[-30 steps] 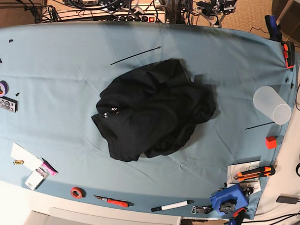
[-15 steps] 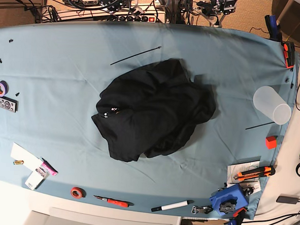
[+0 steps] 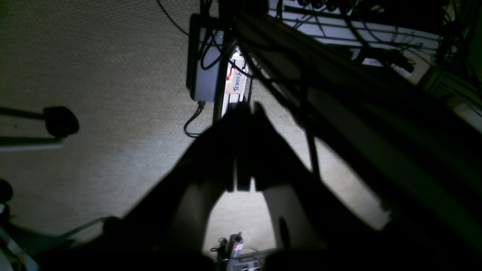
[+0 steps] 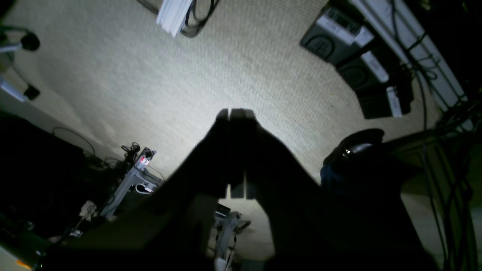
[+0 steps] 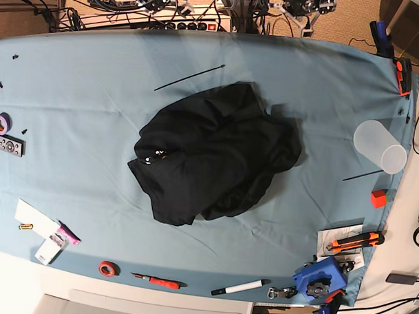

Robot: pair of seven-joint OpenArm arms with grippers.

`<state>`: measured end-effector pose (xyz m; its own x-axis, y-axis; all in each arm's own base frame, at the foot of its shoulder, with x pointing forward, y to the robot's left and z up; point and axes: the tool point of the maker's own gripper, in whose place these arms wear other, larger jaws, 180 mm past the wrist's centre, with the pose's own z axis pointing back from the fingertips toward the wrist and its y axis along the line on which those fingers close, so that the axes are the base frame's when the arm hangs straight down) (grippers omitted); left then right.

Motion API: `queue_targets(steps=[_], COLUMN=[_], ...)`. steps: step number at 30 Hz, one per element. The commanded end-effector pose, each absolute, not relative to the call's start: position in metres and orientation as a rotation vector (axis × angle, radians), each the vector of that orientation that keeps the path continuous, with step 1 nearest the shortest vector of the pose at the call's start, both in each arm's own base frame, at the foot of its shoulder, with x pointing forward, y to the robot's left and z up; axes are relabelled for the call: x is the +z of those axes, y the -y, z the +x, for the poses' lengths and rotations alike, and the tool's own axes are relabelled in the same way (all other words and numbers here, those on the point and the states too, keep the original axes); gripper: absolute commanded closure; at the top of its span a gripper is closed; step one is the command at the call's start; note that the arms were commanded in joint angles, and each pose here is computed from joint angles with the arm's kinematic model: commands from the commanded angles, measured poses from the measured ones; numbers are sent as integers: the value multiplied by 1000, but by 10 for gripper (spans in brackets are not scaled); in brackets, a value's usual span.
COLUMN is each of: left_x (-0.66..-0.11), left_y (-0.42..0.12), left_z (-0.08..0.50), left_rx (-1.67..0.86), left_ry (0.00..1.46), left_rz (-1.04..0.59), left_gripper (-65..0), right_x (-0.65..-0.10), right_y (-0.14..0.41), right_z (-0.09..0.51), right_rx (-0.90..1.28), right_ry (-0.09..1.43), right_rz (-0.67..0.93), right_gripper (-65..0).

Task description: Layout the t-shirt on the table in an organized manner, then fold the t-shirt properly

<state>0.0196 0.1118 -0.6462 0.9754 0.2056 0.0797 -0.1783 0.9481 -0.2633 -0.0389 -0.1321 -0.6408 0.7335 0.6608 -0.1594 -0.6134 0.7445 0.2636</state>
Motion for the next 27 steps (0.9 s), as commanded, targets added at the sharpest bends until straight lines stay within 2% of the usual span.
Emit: queue_targets(steps=[1,9,20,27], left_x=[-645,-613,-551,-498], left_y=[-120,-140,-156,-143], left_z=[14,-9,-40,-40], left_rx=[194,295,248,169], left_ry=[112,140,128,137], left_rz=[-246,-340,-361,-405], left_gripper=[0,0,0,0], right_x=[-639,-613,-565,-524], right_y=[139,177,207,214], right_z=[-43,-69,-90,-70], right_rx=[706,722,788,604], right_ry=[-262,-290,-317,-236], right_rz=[194,162,135,114], right_gripper=[0,0,0,0])
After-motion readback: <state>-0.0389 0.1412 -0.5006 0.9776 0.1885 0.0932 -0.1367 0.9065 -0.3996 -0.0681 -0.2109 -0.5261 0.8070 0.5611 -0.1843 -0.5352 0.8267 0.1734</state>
